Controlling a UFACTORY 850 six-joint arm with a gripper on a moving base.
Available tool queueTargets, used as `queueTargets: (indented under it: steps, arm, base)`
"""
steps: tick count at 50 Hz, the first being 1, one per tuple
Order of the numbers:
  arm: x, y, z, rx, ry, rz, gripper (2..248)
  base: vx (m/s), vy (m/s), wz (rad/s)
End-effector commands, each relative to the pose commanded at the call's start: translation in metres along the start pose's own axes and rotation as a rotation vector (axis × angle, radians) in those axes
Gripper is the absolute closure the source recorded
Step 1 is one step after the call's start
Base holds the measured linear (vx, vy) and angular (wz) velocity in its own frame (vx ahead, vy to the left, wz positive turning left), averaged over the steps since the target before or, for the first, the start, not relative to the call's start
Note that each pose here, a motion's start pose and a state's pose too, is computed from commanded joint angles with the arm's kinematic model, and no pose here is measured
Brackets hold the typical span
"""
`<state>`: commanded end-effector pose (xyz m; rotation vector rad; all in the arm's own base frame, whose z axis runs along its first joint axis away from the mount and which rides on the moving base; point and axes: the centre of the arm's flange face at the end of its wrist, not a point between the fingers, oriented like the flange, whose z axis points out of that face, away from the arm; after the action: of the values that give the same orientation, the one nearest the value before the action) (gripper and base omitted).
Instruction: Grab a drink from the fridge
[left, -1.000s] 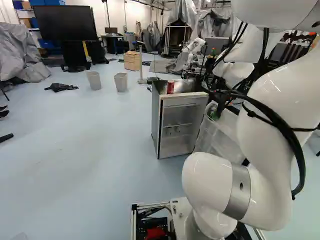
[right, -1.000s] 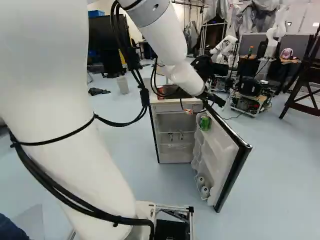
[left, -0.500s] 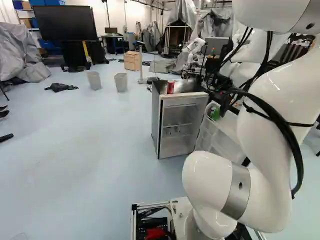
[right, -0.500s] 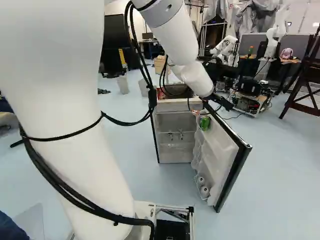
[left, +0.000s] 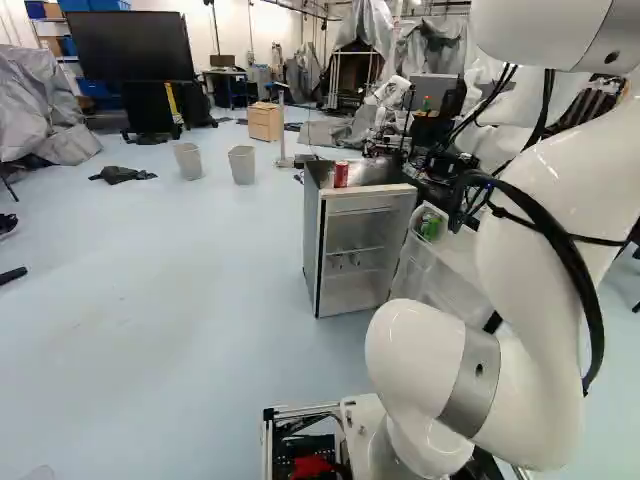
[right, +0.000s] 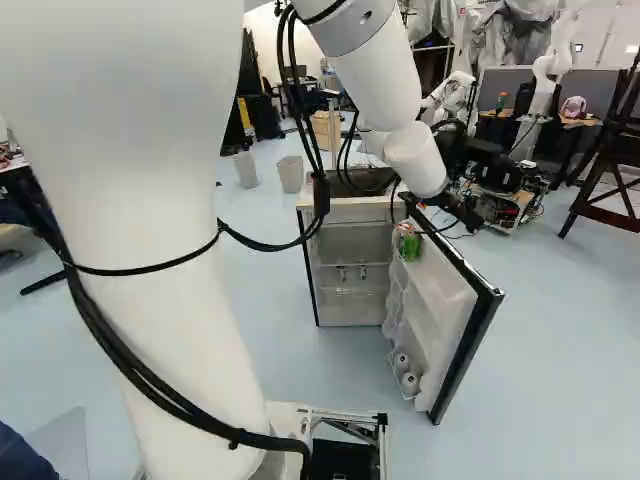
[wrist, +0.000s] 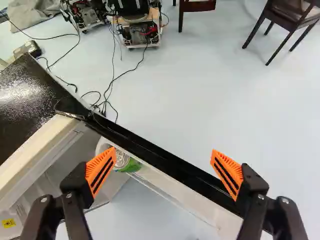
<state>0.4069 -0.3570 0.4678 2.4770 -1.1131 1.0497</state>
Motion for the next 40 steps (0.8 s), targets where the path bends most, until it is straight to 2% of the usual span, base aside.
queueTargets:
  steps: [16, 40]
  arm:
    - [0.008, 0.023, 0.012, -0.022, -0.041, 0.033, 3]
    - [0.011, 0.063, 0.053, -0.070, -0.076, 0.084, 3]
  base:
    - [0.000, 0.000, 0.000]
    - [0.000, 0.000, 0.000]
